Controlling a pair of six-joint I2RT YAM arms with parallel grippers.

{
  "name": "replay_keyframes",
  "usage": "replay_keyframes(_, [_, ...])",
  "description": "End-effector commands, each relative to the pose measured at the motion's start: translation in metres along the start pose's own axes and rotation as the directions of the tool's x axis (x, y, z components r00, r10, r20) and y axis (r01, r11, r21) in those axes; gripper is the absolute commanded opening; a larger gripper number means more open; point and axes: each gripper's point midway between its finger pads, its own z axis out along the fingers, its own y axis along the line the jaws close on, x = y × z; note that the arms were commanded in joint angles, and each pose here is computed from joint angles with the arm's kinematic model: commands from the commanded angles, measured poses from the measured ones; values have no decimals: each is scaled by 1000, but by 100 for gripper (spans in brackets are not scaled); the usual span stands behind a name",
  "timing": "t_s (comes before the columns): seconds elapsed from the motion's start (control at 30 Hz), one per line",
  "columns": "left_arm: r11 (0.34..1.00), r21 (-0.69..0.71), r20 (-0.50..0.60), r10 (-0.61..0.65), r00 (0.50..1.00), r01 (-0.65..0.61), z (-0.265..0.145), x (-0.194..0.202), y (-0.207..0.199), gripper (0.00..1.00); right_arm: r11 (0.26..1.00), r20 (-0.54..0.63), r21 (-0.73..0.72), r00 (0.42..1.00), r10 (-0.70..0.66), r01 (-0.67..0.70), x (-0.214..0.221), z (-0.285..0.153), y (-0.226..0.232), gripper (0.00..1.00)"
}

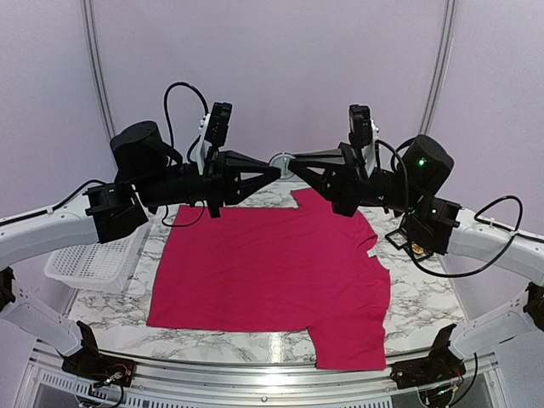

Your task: Pin the brooch onto the clothing

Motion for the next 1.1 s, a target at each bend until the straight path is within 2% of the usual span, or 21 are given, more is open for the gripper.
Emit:
replay_keyframes(0.0, [999,0,34,35,999,-35,-8,-14,-7,0,1000,4,8,1000,-22,22,-15,-2,1,0])
replay_keyframes(0.2, [999,-12,40,44,998,-44,-11,-17,-7,0,999,-20,9,999,-34,34,-14,-5,2,0])
replay_keyframes(0.27, [998,-31,43,58,997,-57,-14,-18,-6,10,999,-22,4,999,-46,46,-16,-6,4,0])
replay_keyframes(0.3, [997,-43,45,65,997,-63,-16,-19,-5,12,999,-22,1,998,-52,52,-17,-7,5,0])
replay_keyframes(0.47, [997,-44,48,60,997,-58,-16,-21,-5,12,998,-24,-5,998,-60,60,-19,-7,6,0])
replay_keyframes(0.57, [999,-22,43,46,998,-45,-13,-19,-7,8,998,-20,-8,998,-56,56,-18,-6,6,0])
replay_keyframes(0.67, [999,-3,37,33,999,-32,-11,-17,-9,19,998,-14,-12,998,-55,55,-19,-7,7,0])
replay_keyframes(0.73, [999,18,34,26,999,-27,-10,-16,-12,23,998,-14,-14,998,-55,55,-19,-7,7,0])
replay_keyframes(1.07, [999,33,23,-2,1000,1,-4,-13,-10,22,999,-14,-23,999,-50,49,-18,-7,9,0])
